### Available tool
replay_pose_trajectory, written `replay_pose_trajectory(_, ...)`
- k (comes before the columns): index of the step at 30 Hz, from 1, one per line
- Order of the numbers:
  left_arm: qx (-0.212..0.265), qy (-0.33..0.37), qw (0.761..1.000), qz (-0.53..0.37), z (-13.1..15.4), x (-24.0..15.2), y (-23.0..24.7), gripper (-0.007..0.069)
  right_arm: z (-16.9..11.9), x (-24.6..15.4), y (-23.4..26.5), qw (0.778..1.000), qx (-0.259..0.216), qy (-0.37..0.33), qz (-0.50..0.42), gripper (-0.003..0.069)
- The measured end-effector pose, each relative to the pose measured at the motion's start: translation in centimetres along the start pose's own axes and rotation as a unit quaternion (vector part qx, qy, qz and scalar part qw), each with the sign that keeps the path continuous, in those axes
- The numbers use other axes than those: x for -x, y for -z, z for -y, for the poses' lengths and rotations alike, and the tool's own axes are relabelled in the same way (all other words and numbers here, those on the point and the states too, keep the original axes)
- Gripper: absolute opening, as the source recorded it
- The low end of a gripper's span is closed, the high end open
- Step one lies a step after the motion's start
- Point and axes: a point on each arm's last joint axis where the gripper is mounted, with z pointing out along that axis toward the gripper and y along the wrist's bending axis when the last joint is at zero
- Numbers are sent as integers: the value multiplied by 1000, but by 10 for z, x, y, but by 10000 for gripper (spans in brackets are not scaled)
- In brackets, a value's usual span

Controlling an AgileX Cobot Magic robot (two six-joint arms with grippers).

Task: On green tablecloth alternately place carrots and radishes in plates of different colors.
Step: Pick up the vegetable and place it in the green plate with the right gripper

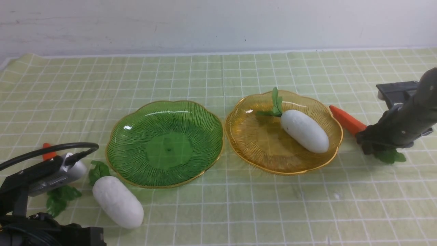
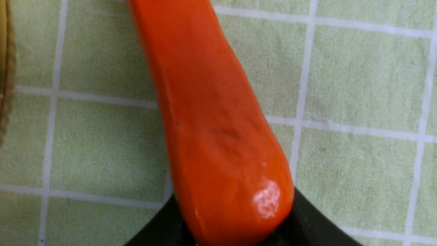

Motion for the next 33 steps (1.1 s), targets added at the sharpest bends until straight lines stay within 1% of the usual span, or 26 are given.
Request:
replay_pose_trajectory(4, 0, 0, 1000, 0, 0, 0, 0, 69, 0, -1, 4, 1000, -1, 4, -11, 282)
replay_pose_trajectory(6, 0, 0, 1000, 0, 0, 0, 0, 69, 1, 1, 16, 1000, -6, 9, -18, 282)
replay_pose_trajectory(12, 2, -1, 1000, 0, 0, 0, 0, 69, -1, 18, 77, 1000, -7, -19, 17, 282)
replay_pose_trajectory(15, 5, -4, 1000, 0, -1, 0, 0, 69, -7, 22, 101, 998, 19, -44, 47, 282)
replay_pose_trajectory(16, 6, -6, 1000, 0, -1, 0, 0, 69, -17, 25, 115, 994, 61, -63, 67, 282)
replay_pose_trajectory(17, 7, -6, 1000, 0, -1, 0, 0, 69, -26, 26, 121, 992, 86, -58, 76, 282)
replay_pose_trajectory(18, 7, -6, 1000, 0, -1, 0, 0, 69, -34, 28, 123, 989, 107, -57, 82, 282)
replay_pose_trajectory(19, 7, -6, 1000, 0, -1, 0, 0, 69, -36, 28, 124, 989, 112, -51, 84, 282)
replay_pose_trajectory(20, 7, -6, 1000, 2, -1, 0, 0, 69, -57, 32, 126, 983, 156, -37, 95, 282)
replay_pose_trajectory(23, 8, -6, 1000, 8, -1, 2, 0, 69, -113, 35, 125, 965, 239, 20, 105, 282)
replay_pose_trajectory(26, 8, -6, 1000, 17, -1, 3, 0, 69, -166, 34, 120, 947, 291, 67, 116, 282)
replay_pose_trajectory(28, 8, -6, 1000, 18, -1, 3, 0, 69, -209, 32, 111, 936, 306, 112, 136, 282)
replay_pose_trajectory(29, 8, -6, 1000, 18, -1, 3, 0, 69, -209, 32, 111, 935, 306, 113, 136, 282)
replay_pose_trajectory(30, 8, -6, 1000, 19, -1, 3, 0, 71, -233, 31, 105, 929, 306, 142, 152, 282)
replay_pose_trajectory(32, 8, -6, 1000, 21, -1, 4, 0, 80, -264, 31, 95, 920, 300, 182, 177, 282)
replay_pose_trajectory(33, 8, -6, 1000, 21, -1, 4, 0, 80, -266, 30, 92, 919, 298, 188, 177, 282)
